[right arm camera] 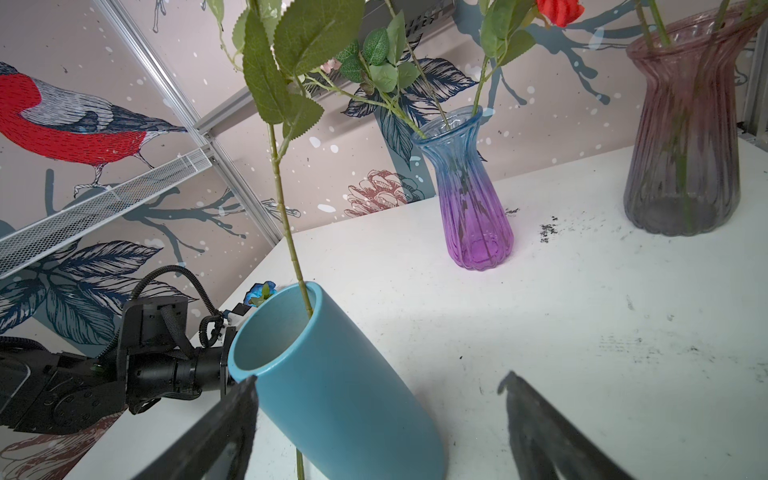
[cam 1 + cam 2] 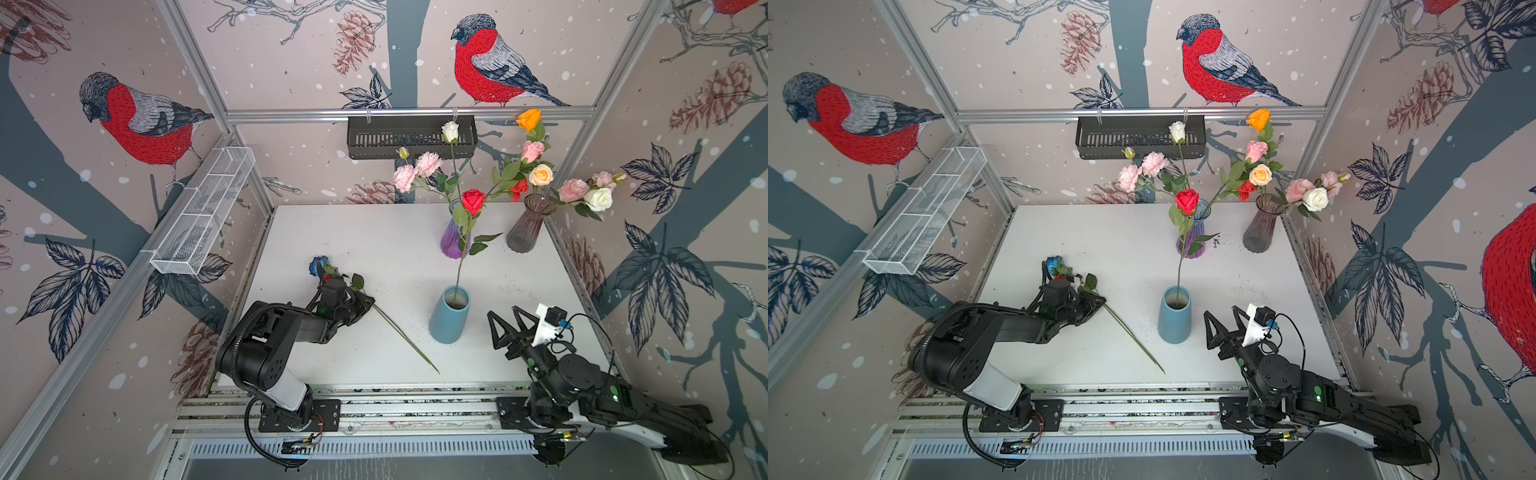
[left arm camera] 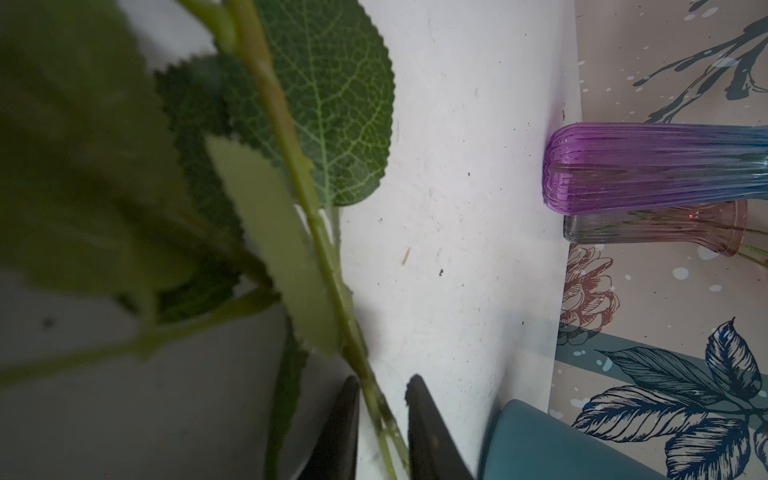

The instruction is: Arrange the flowers into the vase

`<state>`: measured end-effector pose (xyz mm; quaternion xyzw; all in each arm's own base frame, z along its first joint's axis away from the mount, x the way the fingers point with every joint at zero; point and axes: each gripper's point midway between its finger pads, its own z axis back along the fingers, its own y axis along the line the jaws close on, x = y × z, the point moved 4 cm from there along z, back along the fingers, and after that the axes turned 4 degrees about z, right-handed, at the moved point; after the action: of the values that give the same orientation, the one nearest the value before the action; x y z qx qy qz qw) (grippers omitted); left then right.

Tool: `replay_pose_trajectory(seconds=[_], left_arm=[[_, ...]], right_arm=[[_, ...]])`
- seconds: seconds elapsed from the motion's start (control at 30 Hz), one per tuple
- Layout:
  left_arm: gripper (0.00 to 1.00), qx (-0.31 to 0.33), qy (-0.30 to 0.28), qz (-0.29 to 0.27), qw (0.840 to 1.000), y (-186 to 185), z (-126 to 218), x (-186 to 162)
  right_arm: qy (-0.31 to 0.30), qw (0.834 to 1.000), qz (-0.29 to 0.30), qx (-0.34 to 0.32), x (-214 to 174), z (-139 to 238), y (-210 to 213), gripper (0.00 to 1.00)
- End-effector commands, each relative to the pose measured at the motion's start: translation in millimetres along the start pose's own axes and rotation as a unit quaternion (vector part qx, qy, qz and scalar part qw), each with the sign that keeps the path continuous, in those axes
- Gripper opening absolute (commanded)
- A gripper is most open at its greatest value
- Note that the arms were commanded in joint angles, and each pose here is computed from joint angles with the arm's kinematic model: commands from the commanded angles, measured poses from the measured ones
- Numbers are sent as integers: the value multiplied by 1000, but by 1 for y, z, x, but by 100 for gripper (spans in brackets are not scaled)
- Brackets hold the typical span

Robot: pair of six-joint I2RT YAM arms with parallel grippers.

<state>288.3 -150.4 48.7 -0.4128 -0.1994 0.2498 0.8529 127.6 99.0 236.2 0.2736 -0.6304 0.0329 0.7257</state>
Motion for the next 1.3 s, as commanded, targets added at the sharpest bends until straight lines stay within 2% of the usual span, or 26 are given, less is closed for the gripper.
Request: replay_pose_trajectory(seconds=[0.0, 0.13, 0.33, 0.7, 0.9, 1.0, 1.27], left_arm=[[12, -21, -14, -8, 1000, -9, 2, 6], [0, -20, -28, -19, 999, -14, 10, 9], [0, -15, -56, -53, 997, -32, 27, 19], [0, -44, -99, -115, 988, -81, 66, 31], [0, -56, -115, -134, 983, -94, 82, 32], [0, -63, -126, -145, 979, -102, 91, 33], [0, -67, -137, -195, 969, -124, 109, 35]], right_arm=[[-6, 1000, -11, -4, 4, 1, -1, 92], [-5, 1000, -12, -3, 4, 1, -1, 92], [-5, 1000, -12, -3, 4, 2, -1, 92], [-5, 1000, -1, 8, 4, 1, 3, 91], [-7, 1000, -6, 23, 6, 1, 8, 90], [-11, 999, -28, 26, 8, 1, 9, 90], [-28, 999, -20, 29, 16, 1, 11, 92]])
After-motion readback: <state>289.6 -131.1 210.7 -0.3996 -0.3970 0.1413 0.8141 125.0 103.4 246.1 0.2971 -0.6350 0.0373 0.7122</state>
